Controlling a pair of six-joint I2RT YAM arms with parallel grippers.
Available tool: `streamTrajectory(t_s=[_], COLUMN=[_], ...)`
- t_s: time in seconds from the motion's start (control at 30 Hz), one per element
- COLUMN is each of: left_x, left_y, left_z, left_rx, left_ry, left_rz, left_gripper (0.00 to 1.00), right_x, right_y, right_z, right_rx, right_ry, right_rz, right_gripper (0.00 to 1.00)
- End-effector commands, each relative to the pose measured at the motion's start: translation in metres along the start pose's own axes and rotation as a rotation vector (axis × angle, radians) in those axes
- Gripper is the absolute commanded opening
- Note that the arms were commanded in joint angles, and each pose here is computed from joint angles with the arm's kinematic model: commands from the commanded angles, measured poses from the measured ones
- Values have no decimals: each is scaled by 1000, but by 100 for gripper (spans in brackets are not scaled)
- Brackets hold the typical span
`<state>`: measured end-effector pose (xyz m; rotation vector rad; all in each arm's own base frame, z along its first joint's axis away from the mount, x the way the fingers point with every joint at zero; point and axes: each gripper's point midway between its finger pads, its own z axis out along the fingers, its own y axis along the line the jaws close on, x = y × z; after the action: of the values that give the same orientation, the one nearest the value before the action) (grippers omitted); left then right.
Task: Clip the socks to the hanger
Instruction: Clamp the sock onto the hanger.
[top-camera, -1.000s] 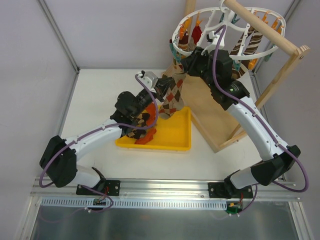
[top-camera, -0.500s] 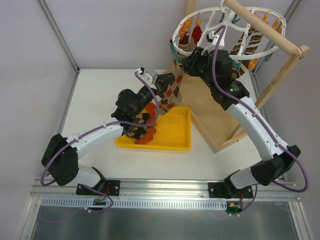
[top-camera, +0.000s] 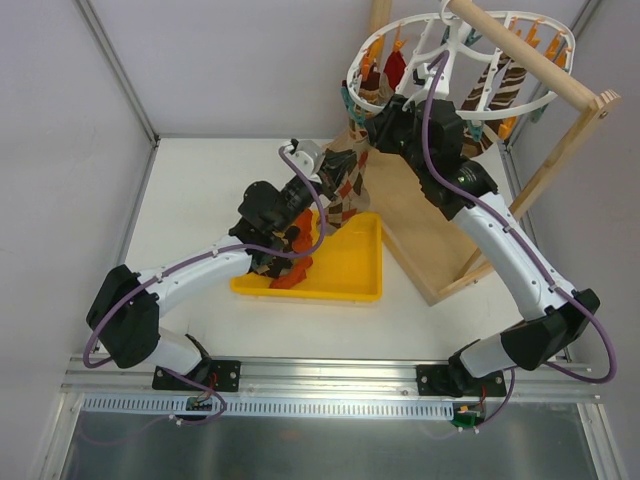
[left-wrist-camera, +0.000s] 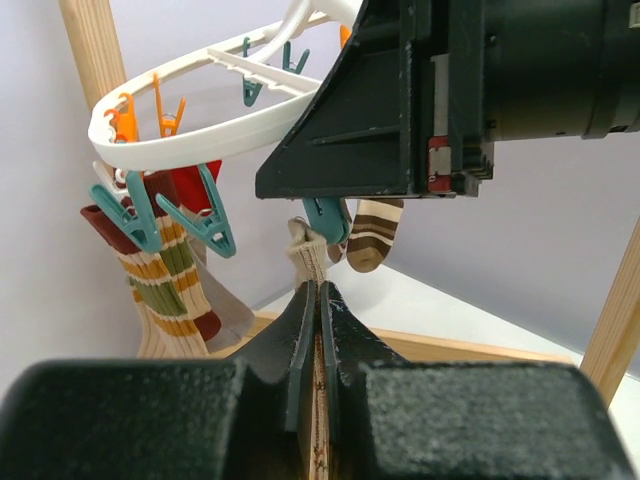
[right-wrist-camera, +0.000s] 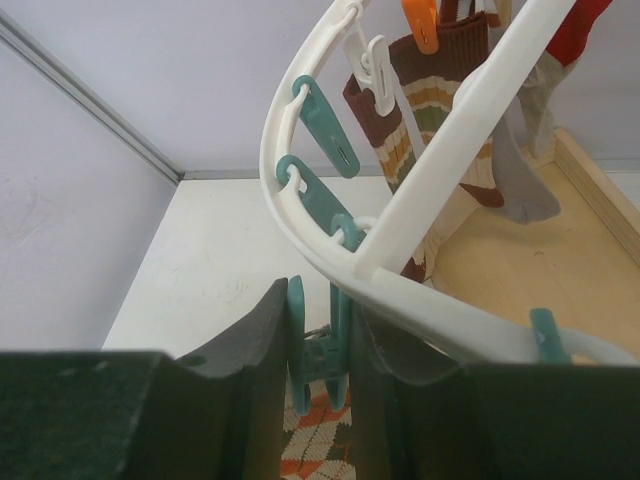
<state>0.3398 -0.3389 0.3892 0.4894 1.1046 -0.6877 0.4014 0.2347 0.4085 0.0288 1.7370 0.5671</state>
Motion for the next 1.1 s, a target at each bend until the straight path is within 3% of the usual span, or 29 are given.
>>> streamTrajectory(t_s=[0.0, 0.57, 1.07], left_x=[-38, -12, -13], left_y=[-3, -3, -10], left_z=[6, 4, 5], left_rx=[-8, -64, -55], left_ry=[-126, -89, -102], left_rz=[21, 61, 81], left_gripper=[0, 0, 0], right_x=[-15, -17, -12], right_y=[2, -5, -11], right_z=[0, 1, 6], right_rx=[18, 63, 92], right_ry=[-30, -37, -27], right_rz=[16, 50, 38], right_gripper=[1, 1, 1])
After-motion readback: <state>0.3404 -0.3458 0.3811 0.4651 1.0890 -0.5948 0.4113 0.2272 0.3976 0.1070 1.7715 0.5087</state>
